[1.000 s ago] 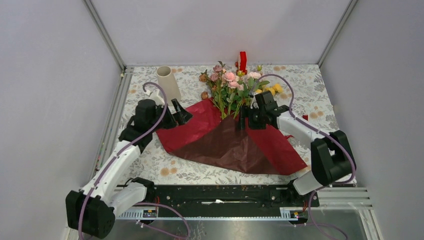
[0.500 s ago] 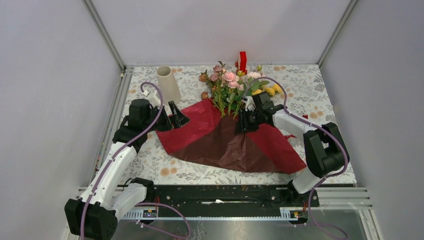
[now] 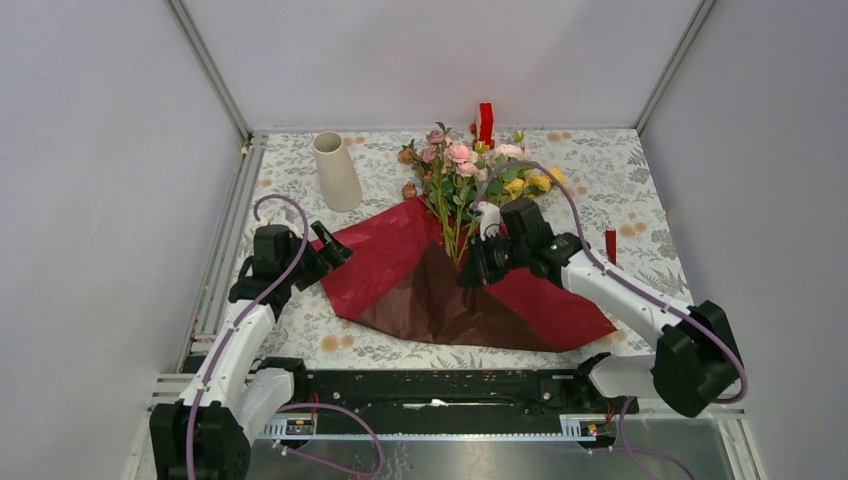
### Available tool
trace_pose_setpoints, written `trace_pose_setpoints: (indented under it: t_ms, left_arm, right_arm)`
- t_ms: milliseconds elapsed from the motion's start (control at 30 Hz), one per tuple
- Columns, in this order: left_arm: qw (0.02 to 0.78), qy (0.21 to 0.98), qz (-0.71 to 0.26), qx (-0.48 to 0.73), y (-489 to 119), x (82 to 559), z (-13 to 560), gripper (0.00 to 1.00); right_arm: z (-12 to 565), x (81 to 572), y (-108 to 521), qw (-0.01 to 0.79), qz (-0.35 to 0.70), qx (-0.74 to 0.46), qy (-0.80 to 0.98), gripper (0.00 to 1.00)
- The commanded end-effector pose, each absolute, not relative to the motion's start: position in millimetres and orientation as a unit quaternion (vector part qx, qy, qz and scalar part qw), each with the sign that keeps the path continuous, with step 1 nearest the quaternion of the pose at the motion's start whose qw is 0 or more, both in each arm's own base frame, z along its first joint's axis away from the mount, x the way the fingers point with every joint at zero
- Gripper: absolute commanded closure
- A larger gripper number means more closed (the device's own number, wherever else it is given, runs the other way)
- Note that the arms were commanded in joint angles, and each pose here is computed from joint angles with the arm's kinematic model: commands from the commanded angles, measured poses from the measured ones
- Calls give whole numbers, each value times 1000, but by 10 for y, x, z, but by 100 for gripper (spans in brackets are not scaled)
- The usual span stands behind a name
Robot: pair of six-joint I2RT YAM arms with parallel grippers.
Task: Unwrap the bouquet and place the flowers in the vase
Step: Unfold the wrapping paper at the center of the board.
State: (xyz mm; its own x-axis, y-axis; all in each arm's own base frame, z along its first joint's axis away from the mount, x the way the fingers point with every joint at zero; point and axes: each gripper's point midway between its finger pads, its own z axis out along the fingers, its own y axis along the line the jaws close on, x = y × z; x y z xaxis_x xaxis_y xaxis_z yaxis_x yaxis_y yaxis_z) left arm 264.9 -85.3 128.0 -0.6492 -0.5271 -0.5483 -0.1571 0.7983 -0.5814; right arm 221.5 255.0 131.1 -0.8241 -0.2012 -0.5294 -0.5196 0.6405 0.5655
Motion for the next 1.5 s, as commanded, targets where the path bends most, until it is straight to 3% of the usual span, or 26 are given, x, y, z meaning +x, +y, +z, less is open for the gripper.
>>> trace_pose_setpoints:
  t_ms: [0,333,700,1000,1167,1333,1467]
  left_arm:
    - [398,844,-250,-261,-654,2853,1286,1]
    - [399,821,-177,-368,-134,2769,925,1]
    - [370,827,-180,-383,-143,2835,655,7]
    - [355,839,-176,-373,-146,2926,504,31]
    - [343,843,-178,-375,-164,2943,363,37]
    - [343,840,-208,-365,-255,3046,367,62]
    - [337,842,-214,-364,-276,3106,362,74]
  right_arm:
    - [1375,1873,2680,214,382,-244,865,83]
    - [1443,1321,2652,208,407,-292,840,79]
    - [1549,905,2614,199,444,-316,814,75]
    - [1513,617,2627,164,462,-300,818,75]
    - [1505,450,2665,146,469,-303,816,75]
    - [1480,315,2659,130,467,-313,817,75]
    - [1498,249,2604,124,458,-319,820,72]
